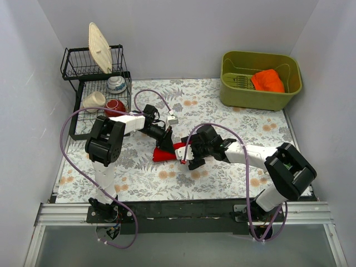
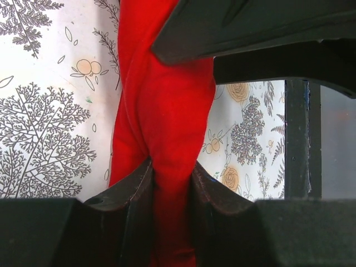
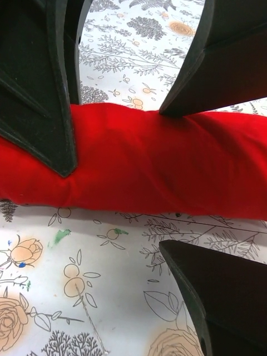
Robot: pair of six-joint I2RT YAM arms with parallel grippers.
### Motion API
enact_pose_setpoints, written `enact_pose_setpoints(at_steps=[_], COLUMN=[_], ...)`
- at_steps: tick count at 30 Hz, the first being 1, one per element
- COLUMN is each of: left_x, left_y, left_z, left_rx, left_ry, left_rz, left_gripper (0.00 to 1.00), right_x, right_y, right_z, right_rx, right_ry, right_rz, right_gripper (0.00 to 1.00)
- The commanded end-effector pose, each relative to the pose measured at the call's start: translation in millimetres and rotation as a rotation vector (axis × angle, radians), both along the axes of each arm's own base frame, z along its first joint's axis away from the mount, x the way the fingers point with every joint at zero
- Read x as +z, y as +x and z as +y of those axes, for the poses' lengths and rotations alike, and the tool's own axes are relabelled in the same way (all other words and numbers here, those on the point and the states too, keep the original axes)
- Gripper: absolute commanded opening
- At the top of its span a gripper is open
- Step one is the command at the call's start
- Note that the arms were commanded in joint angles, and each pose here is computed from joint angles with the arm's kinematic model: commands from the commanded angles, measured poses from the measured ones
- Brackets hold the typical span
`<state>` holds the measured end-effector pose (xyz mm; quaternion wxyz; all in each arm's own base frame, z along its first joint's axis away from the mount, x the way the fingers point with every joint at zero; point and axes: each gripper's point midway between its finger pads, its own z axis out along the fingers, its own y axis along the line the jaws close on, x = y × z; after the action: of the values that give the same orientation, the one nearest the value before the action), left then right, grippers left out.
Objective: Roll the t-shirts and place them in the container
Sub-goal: Roll the T-shirt to the center of the board, then pick up the T-shirt from the center of the board.
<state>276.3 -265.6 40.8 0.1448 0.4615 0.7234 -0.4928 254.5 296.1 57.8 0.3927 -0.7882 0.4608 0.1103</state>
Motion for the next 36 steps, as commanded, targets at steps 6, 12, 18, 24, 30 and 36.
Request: enact_pose_setpoints(at_steps=[6, 12, 18, 24, 30, 36], left_x=[-18.4, -20.1, -19.2, -18.4, 19.9, 115.6], left_y=[10.1, 14.4, 23.6, 28.8, 67.8, 145.0], left_z=[9.2, 10.2, 13.2, 16.3, 21.0, 43.8], left_rx=[0.012, 0.021, 0.032, 0.044, 0.153, 0.388], left_ry=[0.040, 0.039, 0.035, 0.048, 0.042, 0.008], left_rz=[0.004, 0.024, 0.020, 0.009, -0.076, -0.310], left_gripper=[0.22, 0.22, 0.22, 0.30, 0.57, 0.61], right_x=[3.6, -19.2, -42.6, -56.9, -68.9, -60.7], right_y=[17.3, 18.8, 12.8, 10.1, 2.3, 10.4], right_z=[32.0, 37.6, 32.4, 27.3, 23.7, 21.7], right_rx=[0.058, 0.086, 0.119, 0.148, 0.157, 0.091], right_ry=[0.044, 0.000, -0.093, -0.158, -0.249, -0.262], right_rz=[-0.016, 0.040, 0.196, 0.338, 0.509, 0.583], right_gripper=[0.96, 0.89, 0.71, 0.58, 0.26, 0.16])
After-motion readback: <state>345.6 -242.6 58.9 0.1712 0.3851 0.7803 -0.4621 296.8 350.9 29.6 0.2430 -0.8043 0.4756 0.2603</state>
